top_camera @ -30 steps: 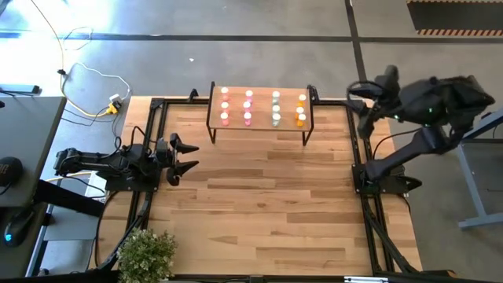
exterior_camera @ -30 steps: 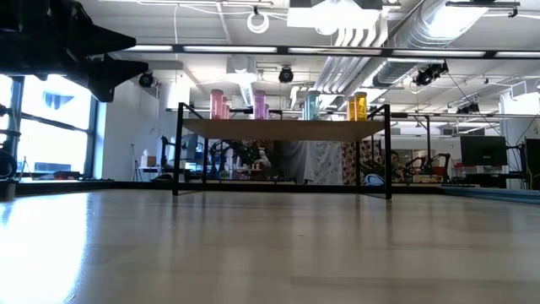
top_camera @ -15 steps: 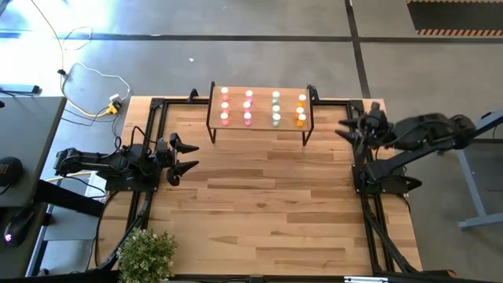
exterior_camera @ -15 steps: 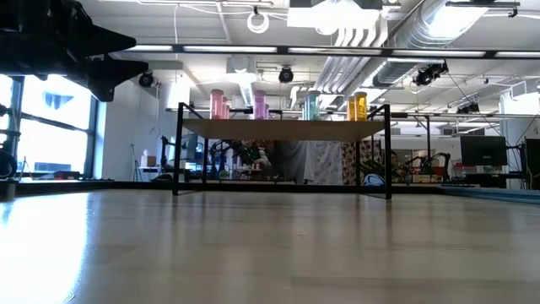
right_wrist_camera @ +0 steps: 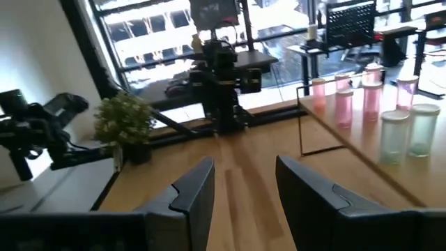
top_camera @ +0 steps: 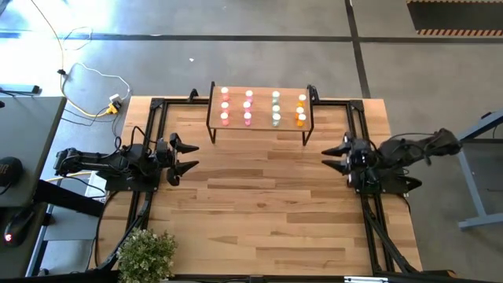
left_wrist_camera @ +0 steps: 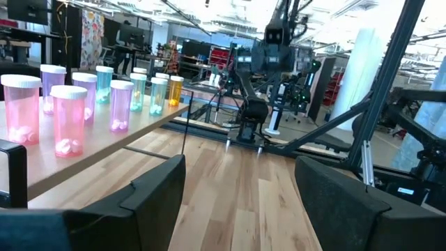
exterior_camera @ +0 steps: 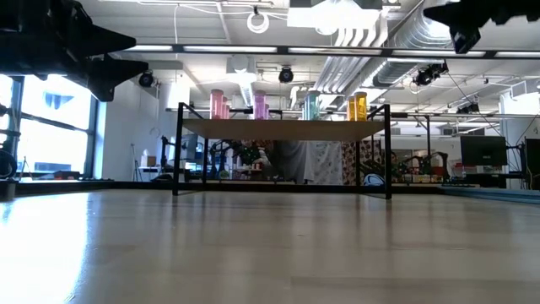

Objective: Pick and place medicine bottles onto shelf by color
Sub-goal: Return to Home Position

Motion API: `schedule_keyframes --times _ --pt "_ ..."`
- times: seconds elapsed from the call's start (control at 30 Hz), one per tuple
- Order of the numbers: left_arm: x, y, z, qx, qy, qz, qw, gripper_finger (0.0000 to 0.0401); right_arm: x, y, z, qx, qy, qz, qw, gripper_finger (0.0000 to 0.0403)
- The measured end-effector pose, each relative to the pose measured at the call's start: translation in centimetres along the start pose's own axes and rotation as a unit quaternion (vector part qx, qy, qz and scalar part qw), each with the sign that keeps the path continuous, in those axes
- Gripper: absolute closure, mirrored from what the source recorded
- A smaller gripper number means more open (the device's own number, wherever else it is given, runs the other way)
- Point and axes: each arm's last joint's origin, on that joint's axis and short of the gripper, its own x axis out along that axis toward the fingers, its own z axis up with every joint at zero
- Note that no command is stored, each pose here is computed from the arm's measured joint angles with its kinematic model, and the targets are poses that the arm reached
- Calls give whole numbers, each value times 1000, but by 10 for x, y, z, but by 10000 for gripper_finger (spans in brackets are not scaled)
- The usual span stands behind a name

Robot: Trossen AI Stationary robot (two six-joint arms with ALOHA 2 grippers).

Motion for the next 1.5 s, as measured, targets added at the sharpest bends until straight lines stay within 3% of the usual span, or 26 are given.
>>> schedule_keyframes --times 0.33,0.6,0.93,1.5 --pt "0 0 0 0 0 0 1000 141 0 -13 -69 39 -5 19 999 257" --pt "0 0 0 0 0 0 1000 141 -4 -20 -94 57 -32 25 998 258" --pt "0 0 0 0 -1 0 1000 141 -1 -22 -100 53 -27 -3 998 258" --pt "0 0 0 0 0 0 1000 141 -1 -22 -100 51 -23 -3 998 258"
